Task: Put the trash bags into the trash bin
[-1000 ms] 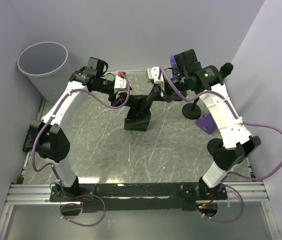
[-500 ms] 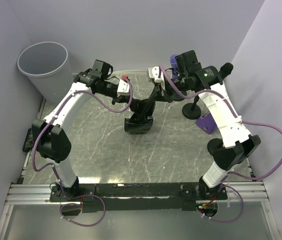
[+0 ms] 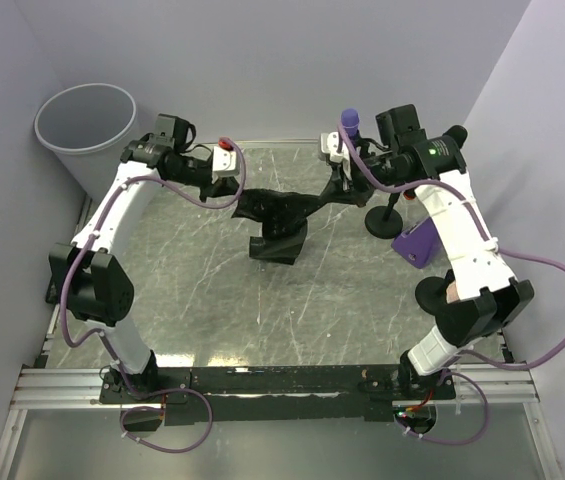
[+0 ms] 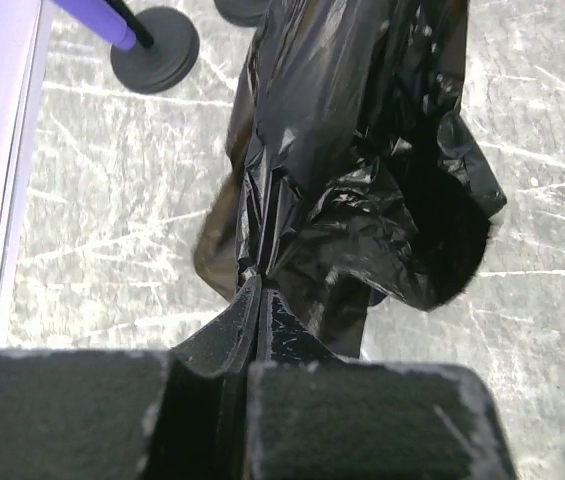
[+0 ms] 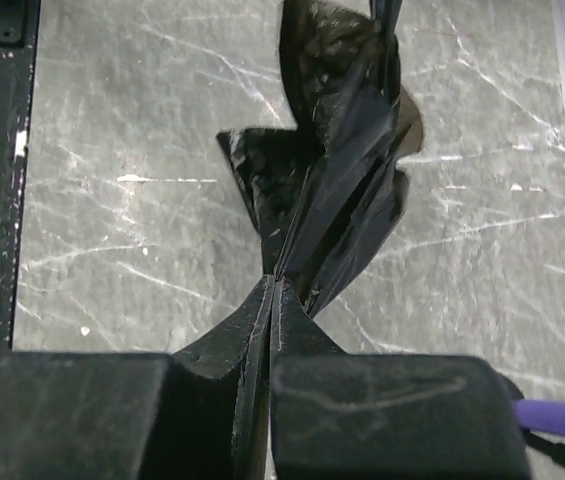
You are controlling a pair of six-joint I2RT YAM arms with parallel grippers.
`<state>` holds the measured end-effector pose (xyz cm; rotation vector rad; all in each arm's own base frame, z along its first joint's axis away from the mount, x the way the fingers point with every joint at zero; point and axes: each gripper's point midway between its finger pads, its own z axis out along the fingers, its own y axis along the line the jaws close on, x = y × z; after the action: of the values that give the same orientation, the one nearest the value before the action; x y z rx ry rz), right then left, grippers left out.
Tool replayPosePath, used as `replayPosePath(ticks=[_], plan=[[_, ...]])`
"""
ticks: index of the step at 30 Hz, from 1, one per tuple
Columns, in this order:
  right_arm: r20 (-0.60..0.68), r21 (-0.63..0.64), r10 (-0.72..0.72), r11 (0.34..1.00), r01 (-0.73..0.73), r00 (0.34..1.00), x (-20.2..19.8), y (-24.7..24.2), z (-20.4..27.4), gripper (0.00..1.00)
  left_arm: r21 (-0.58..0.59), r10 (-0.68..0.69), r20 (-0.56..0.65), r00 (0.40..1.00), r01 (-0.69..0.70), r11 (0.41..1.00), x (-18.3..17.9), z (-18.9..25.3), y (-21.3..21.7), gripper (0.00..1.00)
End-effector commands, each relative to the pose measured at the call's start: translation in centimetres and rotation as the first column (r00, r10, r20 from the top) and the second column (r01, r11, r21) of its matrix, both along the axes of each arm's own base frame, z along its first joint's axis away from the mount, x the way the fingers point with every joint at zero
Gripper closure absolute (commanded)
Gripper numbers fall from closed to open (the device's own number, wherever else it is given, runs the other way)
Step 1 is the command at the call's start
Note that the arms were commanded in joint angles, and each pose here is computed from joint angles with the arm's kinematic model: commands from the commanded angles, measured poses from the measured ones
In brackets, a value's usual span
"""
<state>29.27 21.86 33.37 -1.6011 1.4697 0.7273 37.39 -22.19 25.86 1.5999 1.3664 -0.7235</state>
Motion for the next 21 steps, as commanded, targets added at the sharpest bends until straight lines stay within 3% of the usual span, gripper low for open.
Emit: replayPosePath(ticks=[1,8,11,13,15,18,21], plan=[[0.061,0.005,-0.029,1.0,0.029,0.998,-1.3,-1.9,1.3,1.0,-0.007,0.003,0.047,0.999,-0.002,1.0,-0.9,2.5,0.7,0.99],[0.039,-0.077,-0.097,0.992,0.1,0.994,-0.2,-4.5,-1.6,1.0,0.001,0.016,0.071,0.997,-0.016,1.0,-1.0,3.8,1.8,0.99],[0.036,-0.054,-0.117,0.991,0.119,0.992,0.3,-4.2,-1.5,0.97,-0.031,0.022,0.091,0.996,-0.02,0.999,-1.1,5.3,1.5,0.99],[0.046,-0.024,-0.13,0.991,0.131,0.99,0.8,-3.1,-0.7,0.73,-0.066,0.016,0.098,0.995,-0.009,0.998,-1.3,6.7,1.0,0.99],[0.078,-0.003,-0.109,0.994,0.11,0.991,1.3,-1.4,0.0,0.56,-0.088,0.008,0.107,0.994,0.001,0.996,-1.6,7.8,0.5,0.99],[0.12,0.046,-0.074,0.997,0.069,0.99,2.0,2.0,0.7,0.42,-0.106,0.002,0.099,0.995,0.009,0.994,-2.1,8.7,0.1,0.99],[0.114,0.081,-0.015,0.997,0.006,0.993,2.0,5.8,0.5,0.38,-0.109,0.005,0.089,0.996,0.005,0.994,-2.5,9.0,0.1,0.99]])
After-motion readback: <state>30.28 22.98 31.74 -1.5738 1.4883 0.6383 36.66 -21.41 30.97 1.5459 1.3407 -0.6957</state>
